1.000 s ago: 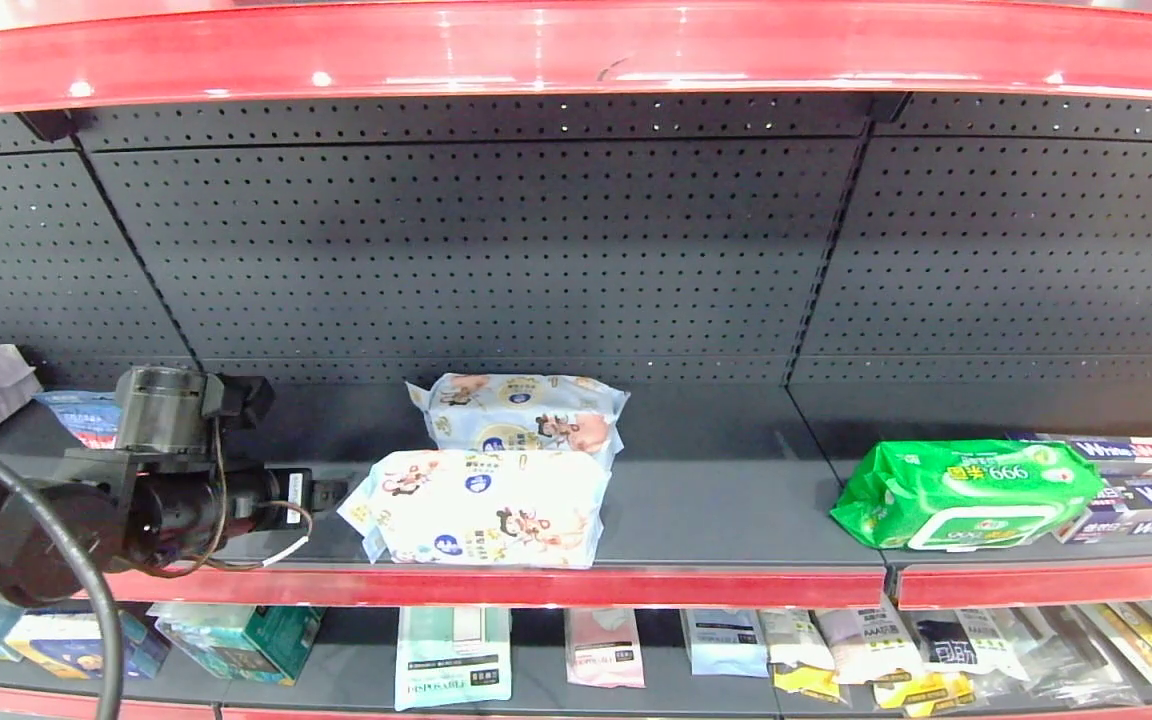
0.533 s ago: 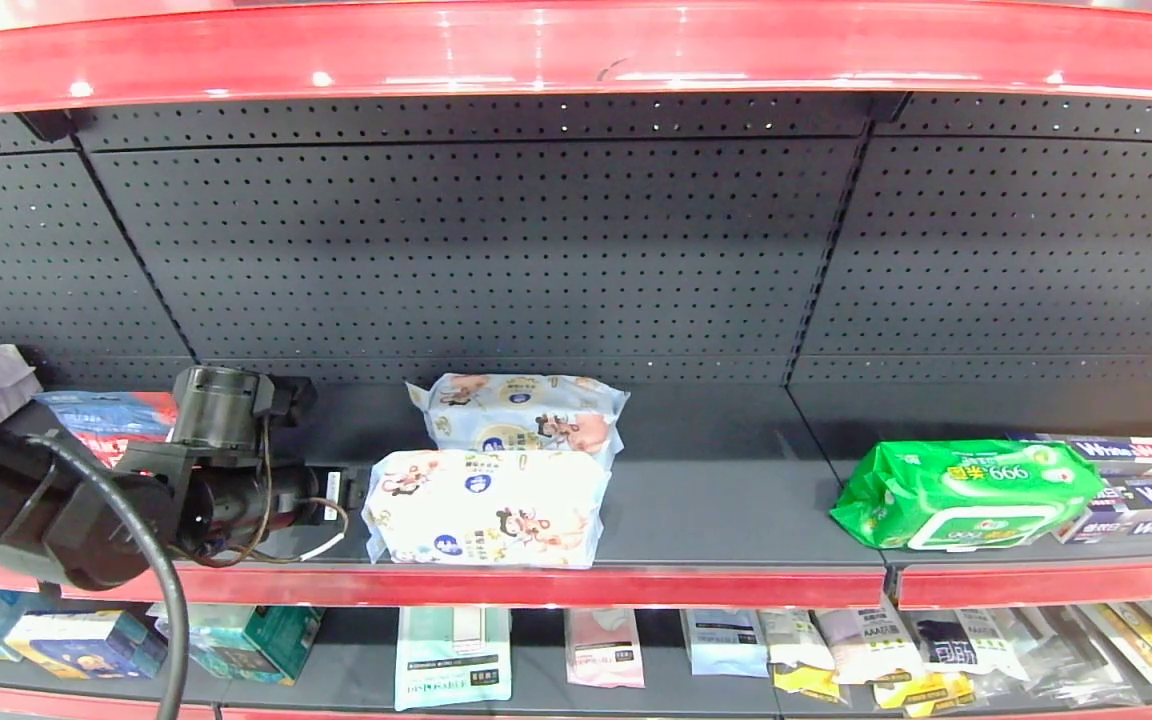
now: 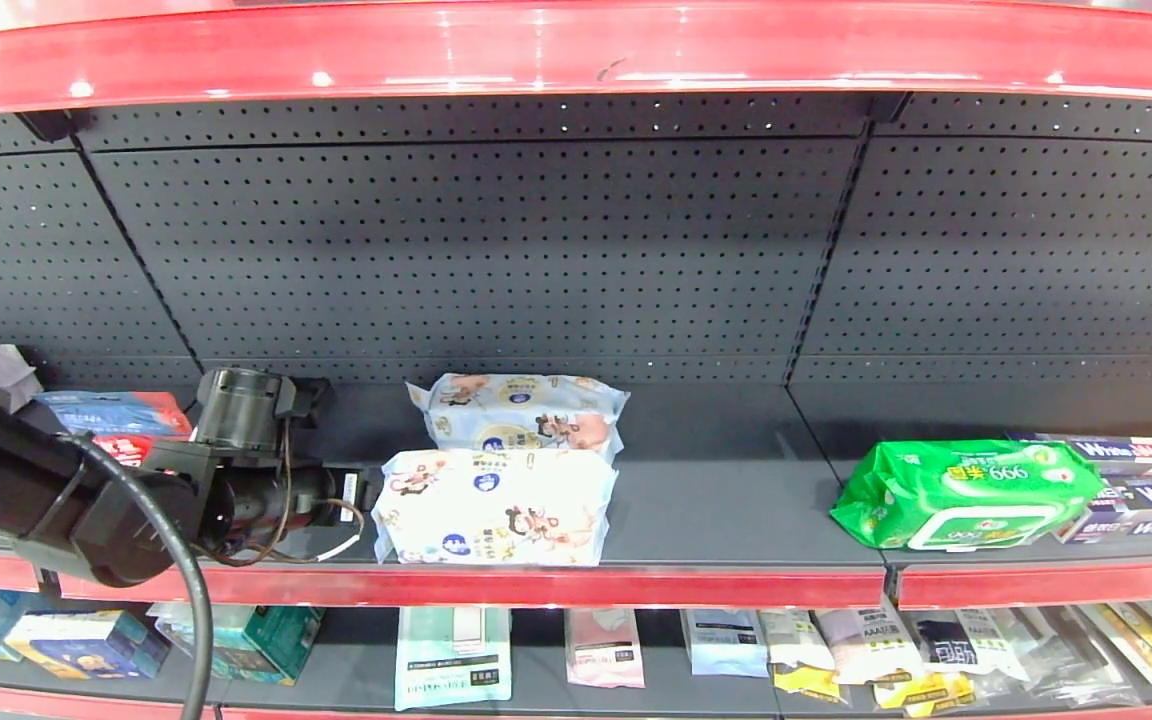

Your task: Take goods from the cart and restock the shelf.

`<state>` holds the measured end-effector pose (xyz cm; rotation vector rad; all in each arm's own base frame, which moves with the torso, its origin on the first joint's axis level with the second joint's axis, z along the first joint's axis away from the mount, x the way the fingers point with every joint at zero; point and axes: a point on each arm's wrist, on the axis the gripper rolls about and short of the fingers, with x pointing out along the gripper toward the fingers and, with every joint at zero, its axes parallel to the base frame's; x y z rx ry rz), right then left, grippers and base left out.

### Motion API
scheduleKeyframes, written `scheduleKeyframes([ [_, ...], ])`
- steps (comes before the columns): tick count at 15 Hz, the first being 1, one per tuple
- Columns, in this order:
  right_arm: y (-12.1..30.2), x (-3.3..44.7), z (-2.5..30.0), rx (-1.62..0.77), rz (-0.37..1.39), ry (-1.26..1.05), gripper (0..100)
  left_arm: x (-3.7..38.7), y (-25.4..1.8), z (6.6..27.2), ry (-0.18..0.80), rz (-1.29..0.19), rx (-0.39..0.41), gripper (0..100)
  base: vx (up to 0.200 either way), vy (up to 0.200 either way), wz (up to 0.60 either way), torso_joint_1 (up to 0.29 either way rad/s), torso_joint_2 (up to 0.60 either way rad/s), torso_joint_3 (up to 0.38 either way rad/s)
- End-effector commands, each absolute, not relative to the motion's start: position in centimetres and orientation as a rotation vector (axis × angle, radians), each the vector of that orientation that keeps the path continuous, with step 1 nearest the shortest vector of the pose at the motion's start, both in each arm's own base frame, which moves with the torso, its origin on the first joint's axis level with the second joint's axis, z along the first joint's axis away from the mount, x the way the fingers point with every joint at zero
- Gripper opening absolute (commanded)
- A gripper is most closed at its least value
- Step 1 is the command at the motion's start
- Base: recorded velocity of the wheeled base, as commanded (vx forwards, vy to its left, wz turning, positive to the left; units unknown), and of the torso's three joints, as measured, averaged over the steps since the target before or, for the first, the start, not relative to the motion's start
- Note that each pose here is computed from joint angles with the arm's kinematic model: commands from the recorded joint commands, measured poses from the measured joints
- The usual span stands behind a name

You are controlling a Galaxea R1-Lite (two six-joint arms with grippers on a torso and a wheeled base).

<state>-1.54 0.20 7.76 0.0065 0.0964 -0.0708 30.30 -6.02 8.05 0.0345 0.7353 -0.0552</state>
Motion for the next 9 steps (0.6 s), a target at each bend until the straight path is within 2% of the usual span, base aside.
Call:
scheduleKeyframes([
  [1, 0.2, -1.5, 7.8, 0.007, -0.071, 0.098, 100, 30.4, -6.3, 8.1, 0.731, -0.062, 0.036, 100, 0.0, 0.0, 0.0, 0.0, 0.0, 0.0],
  [7, 0.2, -1.5, 7.8, 0.006, -0.071, 0.098, 100, 30.3, -6.2, 8.3, 0.726, -0.058, 0.043, 100, 0.0, 0.0, 0.0, 0.0, 0.0, 0.0],
  [9, 0.2, -1.5, 7.8, 0.007, -0.071, 0.098, 100, 29.3, -5.5, 10.2, 0.676, -0.048, 0.045, 100, 0.0, 0.0, 0.0, 0.0, 0.0, 0.0],
])
